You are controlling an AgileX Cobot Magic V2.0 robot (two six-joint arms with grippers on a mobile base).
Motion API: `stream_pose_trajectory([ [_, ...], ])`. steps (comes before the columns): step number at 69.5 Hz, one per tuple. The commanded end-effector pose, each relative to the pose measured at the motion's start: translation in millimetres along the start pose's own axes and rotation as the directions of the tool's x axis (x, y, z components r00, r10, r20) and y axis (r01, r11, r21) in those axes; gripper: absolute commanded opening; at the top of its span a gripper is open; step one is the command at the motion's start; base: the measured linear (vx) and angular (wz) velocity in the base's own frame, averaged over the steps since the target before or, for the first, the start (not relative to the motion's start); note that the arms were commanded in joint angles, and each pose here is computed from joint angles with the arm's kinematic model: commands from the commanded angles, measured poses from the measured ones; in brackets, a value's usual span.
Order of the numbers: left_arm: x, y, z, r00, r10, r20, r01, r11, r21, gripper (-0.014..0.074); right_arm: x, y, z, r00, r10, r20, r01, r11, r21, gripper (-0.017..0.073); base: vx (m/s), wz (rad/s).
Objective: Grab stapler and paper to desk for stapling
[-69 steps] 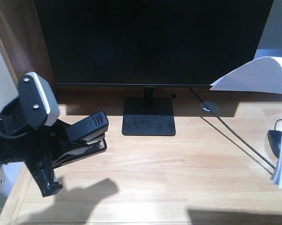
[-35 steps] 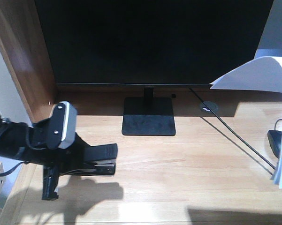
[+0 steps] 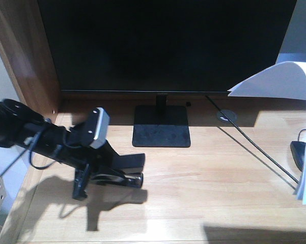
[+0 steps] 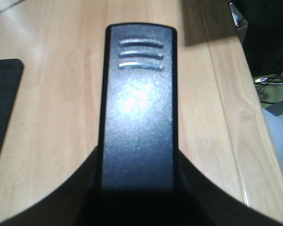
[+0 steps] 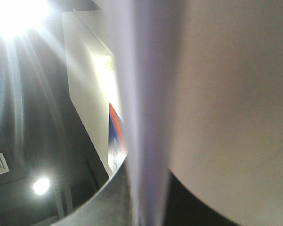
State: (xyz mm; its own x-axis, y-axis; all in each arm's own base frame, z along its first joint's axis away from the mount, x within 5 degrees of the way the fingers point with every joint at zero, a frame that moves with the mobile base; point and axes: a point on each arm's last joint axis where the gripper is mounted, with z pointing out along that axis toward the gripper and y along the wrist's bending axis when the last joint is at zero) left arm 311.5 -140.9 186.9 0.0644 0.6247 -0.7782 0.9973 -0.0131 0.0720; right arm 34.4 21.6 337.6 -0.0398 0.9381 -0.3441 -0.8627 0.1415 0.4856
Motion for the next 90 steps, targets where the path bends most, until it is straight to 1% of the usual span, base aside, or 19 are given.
stream_pose_trajectory([
  [1,-22,5.0,0,0.992,-0.005,0.124,0.008,1.0,-0.023,-0.0006,-4,7.2,5,1.0,-0.017,0.026,0.018,0.999,-0.051,-0.0006,0.0,0.0],
  [7,-18,6.0,11,0.991,-0.035,0.127,0.037,0.999,-0.007,-0.0006,-4,7.1,5,1.0,-0.017,0.025,0.018,0.999,-0.049,-0.0006,0.0,0.0],
  [20,-6,8.4,28,0.994,-0.066,0.085,0.067,0.998,-0.004,-0.0002,-4,7.1,5,1.0,-0.017,0.025,0.018,0.999,-0.049,-0.0006,0.0,0.0],
  [35,3,9.9,38,0.995,-0.085,0.058,0.086,0.996,-0.007,0.0004,-4,7.1,5,1.0,-0.017,0.025,0.018,0.999,-0.049,-0.0006,0.0,0.0],
  [49,13,9.9,46,0.993,-0.109,0.043,0.109,0.994,0.015,0.0009,-4,7.1,5,1.0,-0.017,0.025,0.018,0.999,-0.049,-0.0006,0.0,0.0],
  [65,17,9.4,49,0.993,-0.116,0.032,0.115,0.993,0.029,0.0033,-4,7.1,5,1.0,-0.017,0.025,0.018,0.999,-0.049,-0.0006,0.0,0.0],
  [74,17,9.4,49,0.993,-0.116,0.032,0.115,0.993,0.029,0.0082,-4,7.1,5,1.0,-0.017,0.025,0.018,0.999,-0.049,-0.0006,0.0,0.0],
  [78,17,9.3,49,0.993,-0.116,0.033,0.115,0.993,0.03,0.0122,-4,7.1,5,1.0,-0.017,0.025,0.018,0.999,-0.049,-0.0006,0.0,0.0],
  [87,17,8.8,49,0.993,-0.116,0.037,0.115,0.993,0.036,0.0259,-4,7.1,5,1.0,-0.017,0.025,0.018,0.999,-0.049,-0.0006,0.0,0.0],
  [90,17,8.5,49,0.992,-0.117,0.04,0.115,0.993,0.04,0.0337,-4,7.1,5,1.0,-0.017,0.025,0.018,0.999,-0.049,-0.0006,0.0,0.0],
])
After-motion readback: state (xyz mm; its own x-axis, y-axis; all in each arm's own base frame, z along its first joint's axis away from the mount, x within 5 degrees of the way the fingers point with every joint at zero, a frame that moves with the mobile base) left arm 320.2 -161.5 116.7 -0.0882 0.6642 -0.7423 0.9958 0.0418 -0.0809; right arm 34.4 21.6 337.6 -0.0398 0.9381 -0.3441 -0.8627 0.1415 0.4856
